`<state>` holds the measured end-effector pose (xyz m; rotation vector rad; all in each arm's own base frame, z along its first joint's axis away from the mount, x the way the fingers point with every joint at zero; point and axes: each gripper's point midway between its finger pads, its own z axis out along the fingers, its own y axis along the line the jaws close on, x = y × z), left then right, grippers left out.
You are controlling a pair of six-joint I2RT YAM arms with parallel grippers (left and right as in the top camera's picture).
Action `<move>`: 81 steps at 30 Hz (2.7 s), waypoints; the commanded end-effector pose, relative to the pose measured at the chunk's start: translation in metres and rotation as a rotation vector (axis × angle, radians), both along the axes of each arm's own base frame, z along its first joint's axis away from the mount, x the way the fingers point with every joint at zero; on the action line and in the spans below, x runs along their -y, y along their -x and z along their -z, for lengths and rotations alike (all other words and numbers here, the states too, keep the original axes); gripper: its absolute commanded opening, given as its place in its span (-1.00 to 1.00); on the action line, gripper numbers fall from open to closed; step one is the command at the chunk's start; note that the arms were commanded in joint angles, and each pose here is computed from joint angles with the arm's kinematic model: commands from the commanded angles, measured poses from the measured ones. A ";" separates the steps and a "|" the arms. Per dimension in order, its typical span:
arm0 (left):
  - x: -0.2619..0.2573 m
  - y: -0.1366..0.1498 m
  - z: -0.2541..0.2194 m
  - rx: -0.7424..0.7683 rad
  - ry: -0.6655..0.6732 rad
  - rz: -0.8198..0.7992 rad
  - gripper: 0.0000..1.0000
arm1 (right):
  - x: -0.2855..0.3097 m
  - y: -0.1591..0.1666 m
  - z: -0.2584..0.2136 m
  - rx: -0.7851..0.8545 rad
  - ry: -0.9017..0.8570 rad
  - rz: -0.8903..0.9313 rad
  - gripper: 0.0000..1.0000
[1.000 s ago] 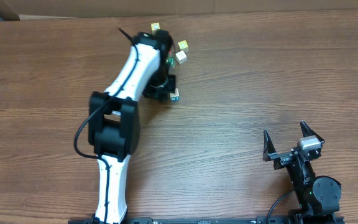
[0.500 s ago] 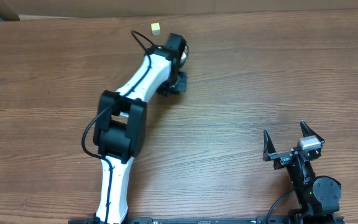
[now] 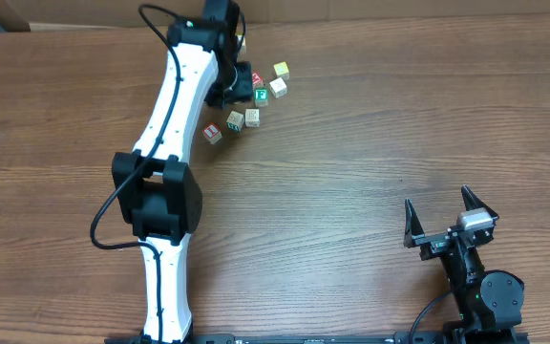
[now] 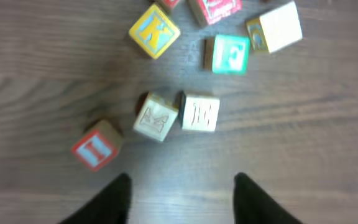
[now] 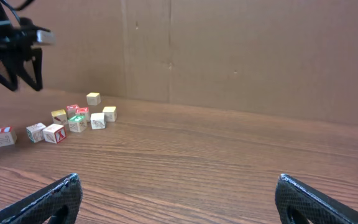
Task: Flip 5 blocks
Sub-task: 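Lower the left gripper and grasp the red-lettered block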
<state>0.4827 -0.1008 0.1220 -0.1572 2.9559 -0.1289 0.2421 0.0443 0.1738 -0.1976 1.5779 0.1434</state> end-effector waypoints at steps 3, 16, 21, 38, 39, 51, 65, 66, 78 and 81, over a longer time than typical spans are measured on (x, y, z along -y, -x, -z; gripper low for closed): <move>-0.046 0.013 0.001 -0.068 -0.116 -0.097 0.58 | 0.001 0.000 0.003 0.000 0.000 0.003 1.00; -0.069 0.026 0.071 -0.181 -0.015 -0.300 0.31 | 0.001 0.000 0.003 0.001 0.001 0.004 1.00; -0.060 0.025 0.091 -0.179 0.028 -0.293 0.09 | 0.001 0.000 0.003 0.000 0.000 0.004 1.00; -0.066 0.022 0.101 -0.158 -0.013 -0.334 -0.22 | 0.001 0.000 0.003 0.000 0.000 0.004 1.00; -0.066 0.023 0.102 -0.161 -0.014 -0.338 -0.22 | 0.001 0.000 0.003 0.000 0.000 0.004 1.00; -0.064 0.022 0.112 -0.149 -0.007 -0.335 -0.36 | 0.001 0.000 0.003 0.000 0.000 0.003 1.00; -0.056 0.022 0.083 -0.148 0.028 -0.236 -0.78 | 0.001 0.000 0.003 0.000 0.000 0.004 1.00; -0.056 0.023 0.075 -0.149 0.027 -0.235 -0.78 | 0.001 0.000 0.003 0.000 0.000 0.004 1.00; -0.039 0.084 -0.059 -0.090 0.048 -0.102 -0.74 | 0.001 0.000 0.003 0.000 0.000 0.004 1.00; -0.033 0.108 -0.093 -0.054 0.052 -0.079 -0.72 | 0.001 0.000 0.003 0.000 0.000 0.004 1.00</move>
